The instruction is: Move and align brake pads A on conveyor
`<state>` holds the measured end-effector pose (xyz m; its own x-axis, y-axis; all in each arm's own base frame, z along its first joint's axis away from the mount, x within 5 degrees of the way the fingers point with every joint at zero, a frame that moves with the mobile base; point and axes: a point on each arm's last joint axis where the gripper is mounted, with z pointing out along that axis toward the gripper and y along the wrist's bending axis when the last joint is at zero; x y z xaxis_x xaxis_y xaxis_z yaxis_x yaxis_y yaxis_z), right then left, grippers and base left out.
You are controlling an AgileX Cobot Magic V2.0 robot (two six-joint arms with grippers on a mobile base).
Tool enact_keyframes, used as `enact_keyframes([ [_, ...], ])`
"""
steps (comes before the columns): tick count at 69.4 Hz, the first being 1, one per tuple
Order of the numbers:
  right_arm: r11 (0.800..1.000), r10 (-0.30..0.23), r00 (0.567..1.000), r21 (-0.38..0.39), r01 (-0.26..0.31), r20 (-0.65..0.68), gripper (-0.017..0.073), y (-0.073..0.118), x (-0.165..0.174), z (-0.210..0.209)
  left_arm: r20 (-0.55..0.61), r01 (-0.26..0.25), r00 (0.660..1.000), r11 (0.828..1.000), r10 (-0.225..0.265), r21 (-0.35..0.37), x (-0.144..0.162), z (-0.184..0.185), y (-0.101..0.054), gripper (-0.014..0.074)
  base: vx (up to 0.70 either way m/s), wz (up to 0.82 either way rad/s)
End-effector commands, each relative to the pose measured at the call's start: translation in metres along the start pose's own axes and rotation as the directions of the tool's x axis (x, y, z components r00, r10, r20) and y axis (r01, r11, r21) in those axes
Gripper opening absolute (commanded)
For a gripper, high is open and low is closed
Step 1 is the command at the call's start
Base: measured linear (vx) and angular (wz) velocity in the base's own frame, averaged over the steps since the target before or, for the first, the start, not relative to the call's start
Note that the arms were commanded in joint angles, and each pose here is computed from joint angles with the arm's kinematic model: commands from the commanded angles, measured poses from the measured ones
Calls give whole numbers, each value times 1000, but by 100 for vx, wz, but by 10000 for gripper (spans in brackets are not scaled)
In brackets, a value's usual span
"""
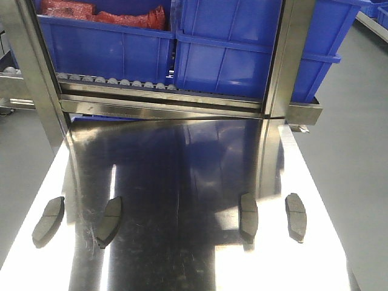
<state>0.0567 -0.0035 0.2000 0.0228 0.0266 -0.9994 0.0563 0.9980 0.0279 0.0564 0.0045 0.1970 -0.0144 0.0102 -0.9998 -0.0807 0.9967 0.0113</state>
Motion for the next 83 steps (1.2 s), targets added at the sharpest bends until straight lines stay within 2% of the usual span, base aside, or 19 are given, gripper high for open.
enact_keyframes([
  [1, 1000, -12, 997, -4, 12, 78, -11, 1, -4, -1, 57, 12, 998, 1000, -12, 0, -1, 0, 0, -6, 0, 0],
  [58, 1000, -12, 997, -3, 12, 77, -11, 1, -4, -1, 63, 12, 998, 1000, -12, 0, -1, 0, 0, -6, 0, 0],
  [69, 1000, -12, 997, -3, 12, 77, -11, 1, -4, -1, 143, 18, 990, 1000, -17, -2, -10, -1, 0, -6, 0, 0],
  [80, 1000, -12, 997, -3, 12, 77, -11, 1, -4, -1, 236, 18, 972, 1000, -17, -2, -37, -6, 1, -6, 0, 0],
  [83, 1000, -12, 997, -3, 12, 77, -11, 1, -4, -1, 249, 34, 968, 999, -33, 1, -47, -8, 1, -6, 0, 0],
])
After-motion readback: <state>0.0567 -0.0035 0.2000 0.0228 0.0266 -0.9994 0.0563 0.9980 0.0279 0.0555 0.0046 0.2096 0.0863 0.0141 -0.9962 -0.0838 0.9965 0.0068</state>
